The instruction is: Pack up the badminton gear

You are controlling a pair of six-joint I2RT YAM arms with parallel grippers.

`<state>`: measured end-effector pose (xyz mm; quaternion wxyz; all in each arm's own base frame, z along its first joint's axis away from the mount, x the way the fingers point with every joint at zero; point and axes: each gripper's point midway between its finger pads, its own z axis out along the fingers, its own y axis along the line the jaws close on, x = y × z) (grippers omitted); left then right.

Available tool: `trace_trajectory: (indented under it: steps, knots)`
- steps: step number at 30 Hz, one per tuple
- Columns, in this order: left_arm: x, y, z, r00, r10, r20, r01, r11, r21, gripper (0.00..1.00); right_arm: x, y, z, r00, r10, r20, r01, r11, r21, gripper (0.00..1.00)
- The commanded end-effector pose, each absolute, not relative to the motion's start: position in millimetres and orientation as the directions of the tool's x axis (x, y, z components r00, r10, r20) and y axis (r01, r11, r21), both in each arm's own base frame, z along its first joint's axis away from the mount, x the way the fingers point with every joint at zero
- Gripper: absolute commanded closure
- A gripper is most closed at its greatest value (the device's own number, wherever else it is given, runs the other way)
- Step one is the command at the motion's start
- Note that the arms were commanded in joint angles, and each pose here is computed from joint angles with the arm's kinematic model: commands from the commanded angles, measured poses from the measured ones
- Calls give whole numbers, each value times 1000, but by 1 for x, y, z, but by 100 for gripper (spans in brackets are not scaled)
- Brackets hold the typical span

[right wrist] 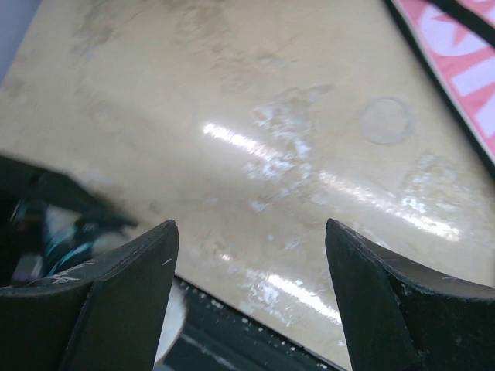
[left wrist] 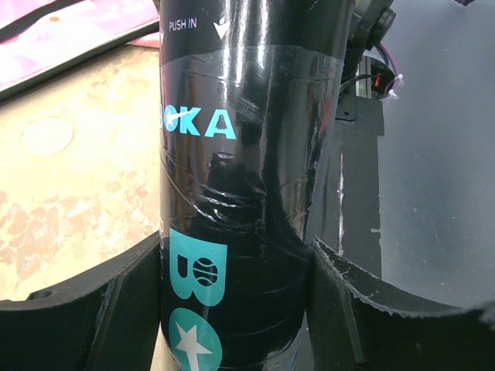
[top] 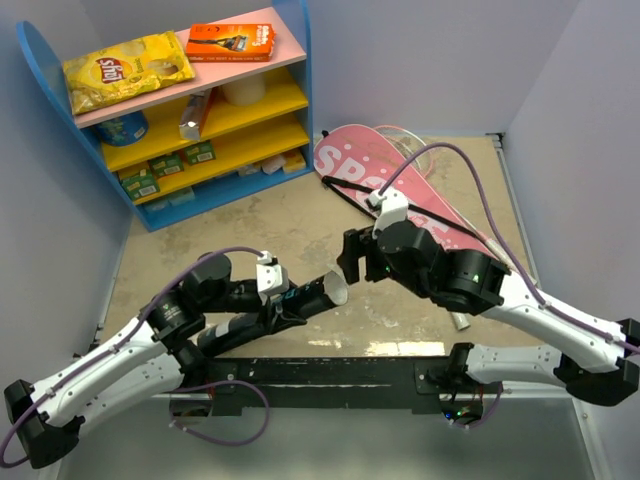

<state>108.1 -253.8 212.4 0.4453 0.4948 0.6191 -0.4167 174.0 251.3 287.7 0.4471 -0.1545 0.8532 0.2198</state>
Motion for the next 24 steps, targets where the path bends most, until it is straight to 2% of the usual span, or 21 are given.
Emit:
trace_trajectory:
  steps: [1,4,8,16,18,20,24]
  knots:
    - [108,-261,243,-51,166,-985,990,135,-28,100,227,221,313,-465,126,-876,-249,931,266,21]
    - [108,-260,244,-53,165,-985,989,143,-29,100,253,212,319,-432,193,-881,-173,941,292,21]
    - [110,-259,245,-50,163,-985,988,152,-25,100,284,218,301,-467,202,-861,-150,942,302,22]
    - [118,-253,251,-43,150,-988,976,220,-9,100,334,254,189,-635,99,-766,-116,969,220,24]
    - [124,-250,252,-43,152,-987,966,259,-2,100,342,261,175,-655,100,-749,-112,967,227,28]
    - [127,-248,252,-44,154,-987,960,281,1,100,348,265,147,-690,72,-720,-105,974,198,37]
    - [130,-246,254,-42,149,-988,953,303,5,100,363,263,114,-718,46,-695,-66,989,134,43]
